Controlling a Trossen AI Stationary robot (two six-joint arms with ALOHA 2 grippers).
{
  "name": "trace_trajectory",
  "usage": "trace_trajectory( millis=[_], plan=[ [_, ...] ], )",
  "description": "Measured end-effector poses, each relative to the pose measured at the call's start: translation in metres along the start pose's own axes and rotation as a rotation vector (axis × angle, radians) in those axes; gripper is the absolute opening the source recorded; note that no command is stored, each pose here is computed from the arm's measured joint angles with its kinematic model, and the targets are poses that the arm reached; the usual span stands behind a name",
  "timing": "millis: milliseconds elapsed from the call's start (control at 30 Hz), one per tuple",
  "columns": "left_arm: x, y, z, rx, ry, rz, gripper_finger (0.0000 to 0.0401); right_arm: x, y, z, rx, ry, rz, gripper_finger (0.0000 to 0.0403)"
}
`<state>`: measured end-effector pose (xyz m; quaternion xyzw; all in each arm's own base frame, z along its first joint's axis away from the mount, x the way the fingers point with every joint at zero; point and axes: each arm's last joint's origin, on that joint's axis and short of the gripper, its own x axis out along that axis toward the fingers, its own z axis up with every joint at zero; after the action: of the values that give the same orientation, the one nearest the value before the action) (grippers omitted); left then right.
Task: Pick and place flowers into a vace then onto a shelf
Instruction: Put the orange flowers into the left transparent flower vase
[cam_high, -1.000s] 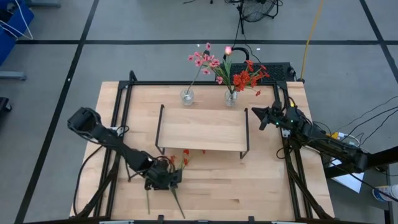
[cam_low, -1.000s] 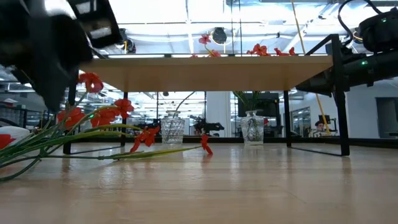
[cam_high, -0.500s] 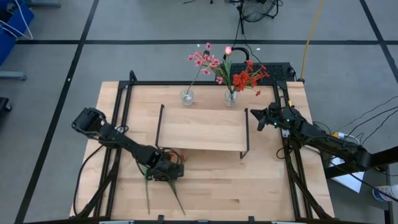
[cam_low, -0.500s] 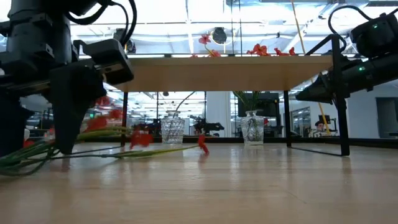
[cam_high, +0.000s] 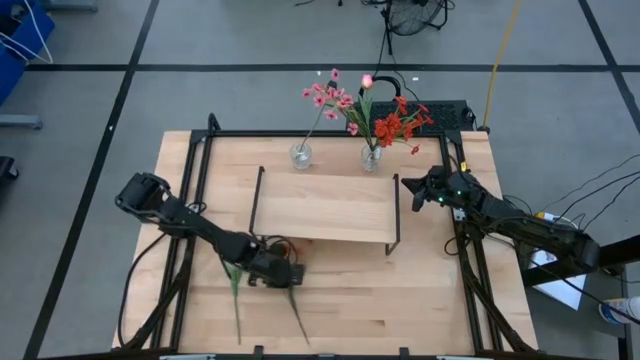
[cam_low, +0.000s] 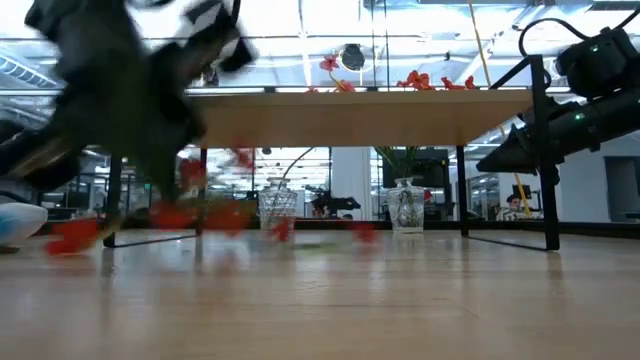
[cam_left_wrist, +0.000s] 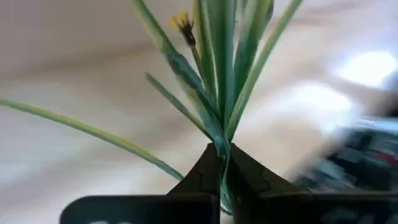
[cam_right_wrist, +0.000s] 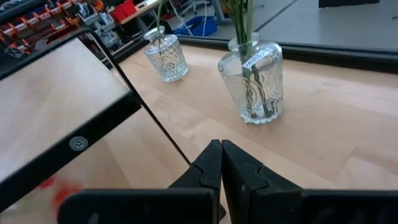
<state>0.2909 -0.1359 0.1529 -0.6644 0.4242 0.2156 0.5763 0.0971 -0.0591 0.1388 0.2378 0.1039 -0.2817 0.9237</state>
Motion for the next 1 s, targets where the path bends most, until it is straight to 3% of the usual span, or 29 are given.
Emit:
trace_trajectory(
  millis=[167, 267, 333, 433, 533, 667, 800, 900, 1000],
  plan=[
    [-0.027, -0.044, -0.021, 0.098, -0.028, -0.246, 0.0009, 0.001, -0.001, -0.001, 0.003, 0.017, -0.007, 0.0002],
    [-0.051, -0.071, -0.032, 0.219, -0.036, -0.393, 0.0006, 0.002, -0.001, -0.002, 0.001, 0.026, -0.012, 0.0002],
    [-0.071, -0.096, -0.041, 0.331, -0.046, -0.556, 0.0008, 0.002, -0.001, -0.003, 0.001, 0.029, -0.013, 0.0002],
    [-0.102, -0.122, -0.048, 0.461, -0.137, -0.719, 0.0011, 0.003, -0.002, -0.004, -0.002, 0.041, -0.021, 0.0002],
    [-0.132, -0.141, -0.042, 0.536, -0.329, -0.763, 0.0006, 0.004, -0.002, -0.004, -0.002, 0.052, -0.025, 0.0002],
    [-0.171, -0.153, -0.027, 0.686, -0.661, -0.678, 0.001, 0.004, -0.002, -0.005, 0.021, 0.061, -0.029, 0.0002],
    [-0.2, -0.156, -0.004, 0.879, -0.936, -0.507, 0.0006, 0.005, -0.003, -0.006, 0.031, 0.067, -0.032, 0.0002],
    [-0.217, -0.155, 0.018, 0.993, -1.151, -0.304, 0.001, 0.005, -0.003, -0.006, 0.024, 0.07, -0.034, 0.0002],
    [-0.228, -0.155, 0.048, 0.975, -1.313, -0.112, 0.0017, 0.005, -0.003, -0.006, 0.042, 0.074, -0.036, 0.0002]
  ],
)
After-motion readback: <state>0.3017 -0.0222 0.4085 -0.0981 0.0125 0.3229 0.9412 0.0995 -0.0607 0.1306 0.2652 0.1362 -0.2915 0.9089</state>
